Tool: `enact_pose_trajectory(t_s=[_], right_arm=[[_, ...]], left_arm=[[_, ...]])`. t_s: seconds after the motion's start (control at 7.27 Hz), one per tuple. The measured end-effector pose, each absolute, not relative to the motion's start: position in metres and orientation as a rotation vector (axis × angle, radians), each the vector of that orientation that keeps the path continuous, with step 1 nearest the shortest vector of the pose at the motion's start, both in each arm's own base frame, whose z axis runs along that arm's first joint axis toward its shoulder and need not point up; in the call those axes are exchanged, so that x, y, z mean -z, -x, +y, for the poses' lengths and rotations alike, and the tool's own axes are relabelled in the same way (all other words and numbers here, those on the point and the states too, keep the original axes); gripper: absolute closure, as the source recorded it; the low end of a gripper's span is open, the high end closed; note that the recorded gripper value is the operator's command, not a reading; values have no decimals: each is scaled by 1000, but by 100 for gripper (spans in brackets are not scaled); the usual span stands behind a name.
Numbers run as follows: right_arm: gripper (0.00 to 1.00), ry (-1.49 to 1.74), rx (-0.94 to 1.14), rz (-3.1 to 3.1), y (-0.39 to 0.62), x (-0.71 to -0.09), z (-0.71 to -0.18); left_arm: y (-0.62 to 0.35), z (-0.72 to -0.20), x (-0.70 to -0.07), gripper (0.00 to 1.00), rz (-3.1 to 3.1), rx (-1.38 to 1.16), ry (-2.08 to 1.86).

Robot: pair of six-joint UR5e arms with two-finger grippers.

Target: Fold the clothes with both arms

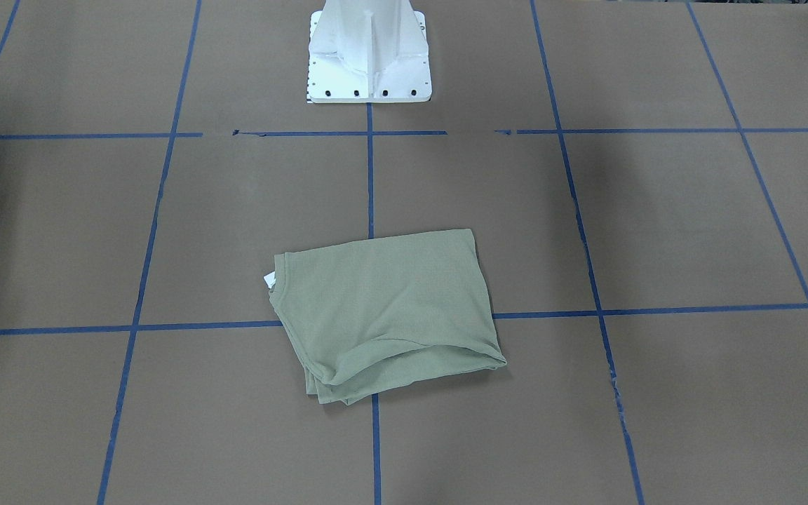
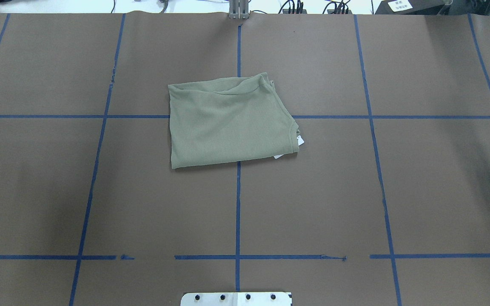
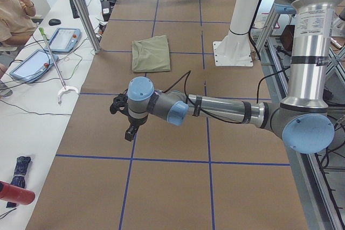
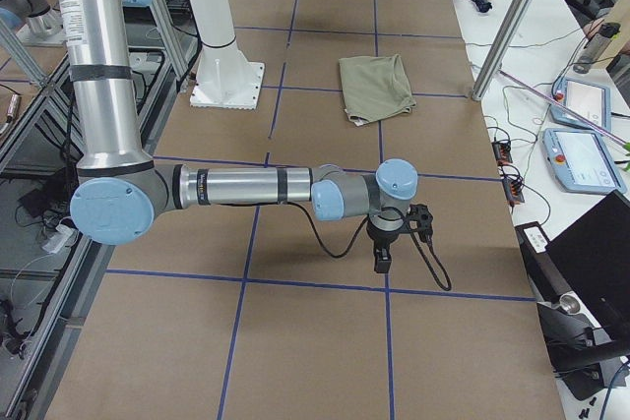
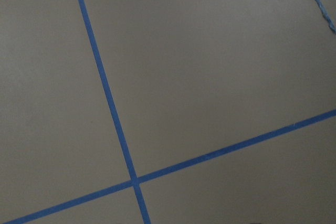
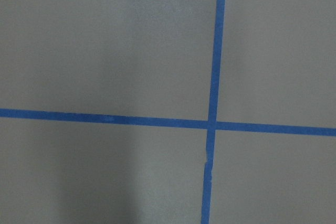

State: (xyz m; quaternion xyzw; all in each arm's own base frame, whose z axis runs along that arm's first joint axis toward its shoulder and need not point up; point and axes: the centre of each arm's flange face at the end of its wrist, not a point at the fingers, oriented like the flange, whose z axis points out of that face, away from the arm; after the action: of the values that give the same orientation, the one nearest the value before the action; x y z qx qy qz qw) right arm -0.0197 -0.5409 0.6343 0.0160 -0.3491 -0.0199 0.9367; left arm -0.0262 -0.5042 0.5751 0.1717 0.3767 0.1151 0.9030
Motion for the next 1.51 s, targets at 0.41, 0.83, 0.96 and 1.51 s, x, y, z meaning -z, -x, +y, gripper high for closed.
enact_pose_trajectory(t_s=[0.41,0.83,0.96,1.51], right_arm=[[0,-11,27,-717,15,-641,-526],[0,15,-21,-701,-4,-606,-520],[0,20,-30,-699,-8,-603,-516],[0,25,-32,-739,-8,-599,-506]], left_arm=[[46,-468,-562,0,764,-203,-384],[45,-472,-572,0,759,-101,-313],[44,-472,-571,0,770,-92,-306],[38,-471,-539,0,860,-124,-344]])
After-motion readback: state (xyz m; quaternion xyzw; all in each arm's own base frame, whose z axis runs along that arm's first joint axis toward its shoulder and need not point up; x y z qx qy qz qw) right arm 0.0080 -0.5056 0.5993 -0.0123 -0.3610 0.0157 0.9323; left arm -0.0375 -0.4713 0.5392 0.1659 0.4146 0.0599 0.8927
